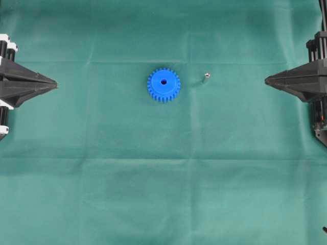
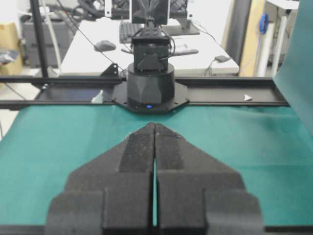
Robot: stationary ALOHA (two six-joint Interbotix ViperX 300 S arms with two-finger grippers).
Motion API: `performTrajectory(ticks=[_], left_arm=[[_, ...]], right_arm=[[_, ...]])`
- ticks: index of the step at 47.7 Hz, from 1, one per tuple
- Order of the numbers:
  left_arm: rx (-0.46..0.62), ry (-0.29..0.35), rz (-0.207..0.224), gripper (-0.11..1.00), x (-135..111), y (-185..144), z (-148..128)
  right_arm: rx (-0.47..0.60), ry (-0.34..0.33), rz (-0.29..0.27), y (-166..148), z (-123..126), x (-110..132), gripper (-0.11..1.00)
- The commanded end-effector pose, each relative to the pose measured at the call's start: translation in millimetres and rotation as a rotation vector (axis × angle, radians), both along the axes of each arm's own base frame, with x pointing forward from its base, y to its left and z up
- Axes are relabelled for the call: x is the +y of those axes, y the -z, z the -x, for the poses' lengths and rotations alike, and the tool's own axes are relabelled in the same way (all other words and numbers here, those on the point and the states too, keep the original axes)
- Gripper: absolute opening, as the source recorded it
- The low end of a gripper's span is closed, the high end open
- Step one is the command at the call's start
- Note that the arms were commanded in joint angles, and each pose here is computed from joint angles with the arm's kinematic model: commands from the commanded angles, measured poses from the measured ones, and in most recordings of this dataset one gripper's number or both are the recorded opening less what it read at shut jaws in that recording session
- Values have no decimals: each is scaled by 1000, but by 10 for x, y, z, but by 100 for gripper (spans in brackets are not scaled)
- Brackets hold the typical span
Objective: Insert the shaft placed at a random location into the center hole of the medium gear at another random location.
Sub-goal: 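Move the right gripper over the silver shaft and lower it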
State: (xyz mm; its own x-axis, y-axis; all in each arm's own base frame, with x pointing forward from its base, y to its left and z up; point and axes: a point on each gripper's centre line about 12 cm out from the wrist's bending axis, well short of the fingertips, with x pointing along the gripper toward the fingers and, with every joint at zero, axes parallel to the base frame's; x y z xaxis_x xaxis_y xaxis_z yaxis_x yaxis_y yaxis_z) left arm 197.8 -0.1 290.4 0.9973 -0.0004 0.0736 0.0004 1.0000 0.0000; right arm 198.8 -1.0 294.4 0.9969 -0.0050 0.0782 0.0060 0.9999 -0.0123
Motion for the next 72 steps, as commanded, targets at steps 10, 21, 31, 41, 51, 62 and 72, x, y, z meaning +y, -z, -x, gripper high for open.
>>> performTrajectory(ticks=[10,21,31,41,51,62,72], left_arm=[[-26,2,-3,0,-3,-157,-34],[3,-3,-3,0,7,-116,-38],[11,-3,-3,0,7,-110,-34],[14,-3,-1,0,7,-103,-31],[15,-3,-1,0,7,-97,-30],[23,-3,-3,0,7,-88,-30],[25,-3,-6,0,6,-86,-30]], right_arm=[[101,26,-32,64,-123,-55,1],[216,116,-44,345,-254,-260,1],[342,167,-60,702,-458,-407,35],[438,212,-50,1140,-667,-579,92],[461,265,-40,1463,-768,-766,90],[518,283,-47,1759,-832,-846,90],[542,282,-51,1863,-891,-860,90]])
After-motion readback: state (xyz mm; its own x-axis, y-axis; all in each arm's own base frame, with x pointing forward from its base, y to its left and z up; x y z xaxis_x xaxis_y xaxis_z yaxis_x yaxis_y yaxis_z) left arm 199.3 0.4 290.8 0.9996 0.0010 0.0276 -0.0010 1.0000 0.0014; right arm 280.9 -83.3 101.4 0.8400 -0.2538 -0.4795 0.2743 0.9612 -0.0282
